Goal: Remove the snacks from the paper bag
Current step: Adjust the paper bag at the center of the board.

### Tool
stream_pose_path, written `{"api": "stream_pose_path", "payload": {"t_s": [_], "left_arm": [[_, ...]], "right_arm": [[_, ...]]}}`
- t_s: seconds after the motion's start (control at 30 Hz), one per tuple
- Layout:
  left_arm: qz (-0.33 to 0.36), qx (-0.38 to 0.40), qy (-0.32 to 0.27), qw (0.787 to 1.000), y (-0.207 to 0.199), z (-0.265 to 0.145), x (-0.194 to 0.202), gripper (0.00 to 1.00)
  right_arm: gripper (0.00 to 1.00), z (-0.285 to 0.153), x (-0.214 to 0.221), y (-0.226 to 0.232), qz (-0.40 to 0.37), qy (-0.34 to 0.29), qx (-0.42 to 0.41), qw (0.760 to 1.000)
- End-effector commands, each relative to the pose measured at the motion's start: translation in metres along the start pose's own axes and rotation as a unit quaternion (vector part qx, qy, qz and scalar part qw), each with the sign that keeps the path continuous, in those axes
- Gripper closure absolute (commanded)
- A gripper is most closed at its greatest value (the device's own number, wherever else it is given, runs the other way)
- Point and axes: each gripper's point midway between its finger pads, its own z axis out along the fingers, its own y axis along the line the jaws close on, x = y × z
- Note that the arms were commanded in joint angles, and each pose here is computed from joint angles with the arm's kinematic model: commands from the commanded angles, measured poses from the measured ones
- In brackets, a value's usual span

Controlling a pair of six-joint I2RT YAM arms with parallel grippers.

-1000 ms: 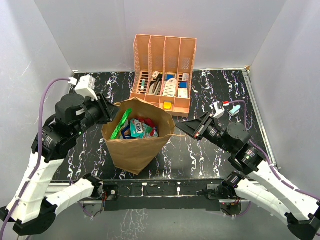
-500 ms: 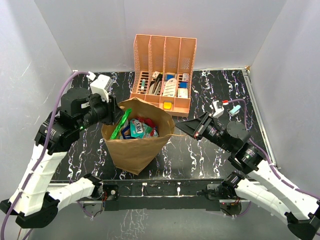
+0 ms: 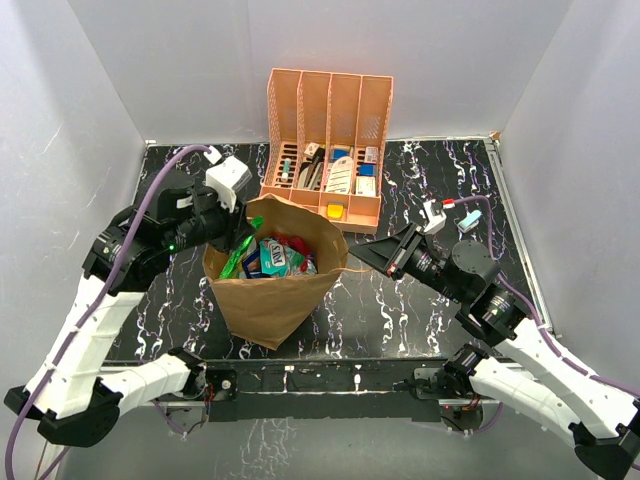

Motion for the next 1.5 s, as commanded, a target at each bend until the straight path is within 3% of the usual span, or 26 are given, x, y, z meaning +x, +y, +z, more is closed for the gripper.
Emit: {"api": "stream_pose_path", "payload": {"t_s": [0.0,0.13,0.37,0.53,0.87,1.0,1.1,1.27,1.47], "left_arm": [[0.021,-0.016,0.012,1.0,0.008,0.002,0.0,0.84],[-0.022,-0.044,-0.036,0.998,0.012,-0.01,-0.02,1.0],[-0.16,-0.165,-0.133,0.964,0.046,-0.042,-0.06,1.0],[-0.167,-0.266,-0.155,0.937,0.08,-0.06,-0.07,1.0],[-0.101,-0.365,-0.219,0.899,0.114,-0.102,-0.122,1.0],[-0.073,-0.319,-0.241,0.914,0.102,-0.086,-0.122,1.0],[-0.071,-0.261,-0.233,0.934,0.085,-0.064,-0.098,1.0],[-0.066,-0.154,-0.201,0.965,0.05,-0.024,-0.053,1.0],[-0.096,-0.022,-0.193,0.976,0.002,-0.012,-0.031,1.0]], "right_arm": [[0.93,-0.005,-0.017,0.042,-0.018,-0.028,-0.062,0.998],[0.93,-0.002,-0.015,0.035,-0.02,-0.025,-0.055,0.998],[0.93,0.013,0.012,0.027,-0.097,0.074,-0.042,0.992],[0.93,0.035,0.031,0.016,-0.125,0.154,-0.034,0.98],[0.93,0.086,0.047,0.035,-0.118,0.181,-0.091,0.972],[0.92,0.1,0.055,0.023,-0.112,0.183,-0.079,0.974],[0.92,0.099,0.064,-0.012,-0.105,0.185,-0.037,0.976],[0.92,0.075,0.083,-0.063,-0.092,0.201,0.018,0.975],[0.91,0.032,0.096,-0.112,-0.089,0.204,0.087,0.971]]}}
